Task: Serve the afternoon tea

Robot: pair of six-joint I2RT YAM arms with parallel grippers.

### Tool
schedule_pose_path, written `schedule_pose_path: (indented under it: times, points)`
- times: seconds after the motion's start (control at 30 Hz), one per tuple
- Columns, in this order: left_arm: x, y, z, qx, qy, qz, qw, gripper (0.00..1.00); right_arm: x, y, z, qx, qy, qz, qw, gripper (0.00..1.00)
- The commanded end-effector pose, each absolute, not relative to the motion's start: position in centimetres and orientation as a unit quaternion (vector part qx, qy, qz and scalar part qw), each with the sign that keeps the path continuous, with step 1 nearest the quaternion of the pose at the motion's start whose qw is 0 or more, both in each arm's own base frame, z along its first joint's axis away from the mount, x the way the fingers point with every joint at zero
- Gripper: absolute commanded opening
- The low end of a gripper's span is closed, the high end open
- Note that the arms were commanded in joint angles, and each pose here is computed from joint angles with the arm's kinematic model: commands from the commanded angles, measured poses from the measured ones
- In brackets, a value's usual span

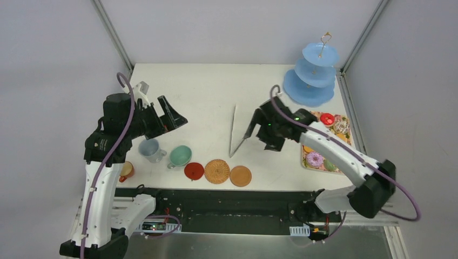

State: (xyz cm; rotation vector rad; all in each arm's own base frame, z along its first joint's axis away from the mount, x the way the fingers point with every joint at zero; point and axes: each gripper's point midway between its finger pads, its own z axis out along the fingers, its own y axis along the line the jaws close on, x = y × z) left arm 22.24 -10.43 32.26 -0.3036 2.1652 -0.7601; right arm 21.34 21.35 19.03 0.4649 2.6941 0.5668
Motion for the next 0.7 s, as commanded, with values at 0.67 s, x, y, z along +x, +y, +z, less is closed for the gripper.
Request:
schedule_pose_path:
  times: [0.67]
  points:
    - [17.6,-12.8,33.5,0.09,0.862,-0.245,0.434,1.0,32.3,30.8,2.6,0.167,0.906,-0.05,0.385,0.99]
